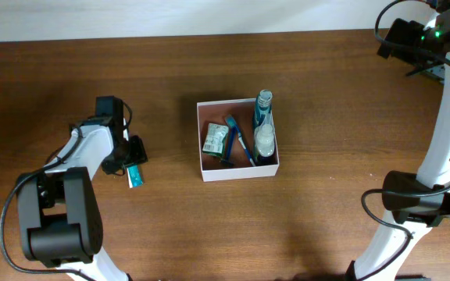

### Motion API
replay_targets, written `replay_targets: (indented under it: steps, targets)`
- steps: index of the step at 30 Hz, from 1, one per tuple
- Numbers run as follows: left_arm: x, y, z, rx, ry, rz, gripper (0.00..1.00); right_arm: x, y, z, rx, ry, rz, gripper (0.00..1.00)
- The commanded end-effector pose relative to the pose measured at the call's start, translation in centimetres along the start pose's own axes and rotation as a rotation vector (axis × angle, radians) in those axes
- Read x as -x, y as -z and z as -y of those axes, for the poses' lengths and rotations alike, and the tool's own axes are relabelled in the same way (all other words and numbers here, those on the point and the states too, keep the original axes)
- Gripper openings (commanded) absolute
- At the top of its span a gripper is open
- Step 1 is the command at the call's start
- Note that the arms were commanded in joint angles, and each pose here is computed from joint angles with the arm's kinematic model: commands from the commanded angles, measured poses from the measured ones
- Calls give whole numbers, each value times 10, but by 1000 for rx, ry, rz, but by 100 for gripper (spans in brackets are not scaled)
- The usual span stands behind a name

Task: Pack container
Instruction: 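Open the left gripper and move it left over the Colgate tube, then close the left gripper on the Colgate tube and lift it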

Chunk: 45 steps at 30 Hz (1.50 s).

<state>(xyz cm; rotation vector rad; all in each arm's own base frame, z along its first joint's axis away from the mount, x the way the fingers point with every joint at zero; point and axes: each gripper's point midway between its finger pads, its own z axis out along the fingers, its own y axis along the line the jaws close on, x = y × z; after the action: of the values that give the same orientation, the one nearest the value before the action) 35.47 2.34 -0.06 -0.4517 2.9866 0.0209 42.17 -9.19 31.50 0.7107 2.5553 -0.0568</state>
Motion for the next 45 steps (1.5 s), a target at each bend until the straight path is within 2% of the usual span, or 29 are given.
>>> replay_targets:
  steps: [1, 4, 6, 7, 8, 19, 30, 33, 37, 41, 45]
  targets:
    - [-2, -2, 2, -14, -15, -3, 63, 0, 7, 3, -6, -7, 13, 98]
    - [-1, -1, 2, -14, -14, -2, 61, 0, 7, 3, -6, -7, 13, 99]
    - [-1, -2, 2, -14, -14, -2, 54, 0, 7, 3, -6, -7, 13, 98]
    - [0, -1, 2, -15, -14, 2, 48, 0, 7, 3, -6, -7, 13, 98]
    - [1, -2, 2, -16, -14, 9, 46, 0, 7, 3, -6, -7, 13, 98]
    - [22, 0, 7, -34, -13, 95, 43, 0, 7, 3, -6, -7, 13, 98]
    - [23, 0, 7, -34, -12, 97, 38, 0, 7, 3, -6, -7, 13, 98]
    - [22, 0, 7, -34, -13, 95, 29, 0, 7, 3, -6, -7, 13, 98]
    - [22, -1, 7, -34, -12, 95, 25, 0, 7, 3, -6, -7, 13, 98]
    - [22, 0, 7, -35, -12, 96, 10, 0, 7, 3, -6, -7, 13, 98]
    - [25, 5, 8, -36, -12, 101, 5, 0, 7, 3, -6, -7, 13, 98]
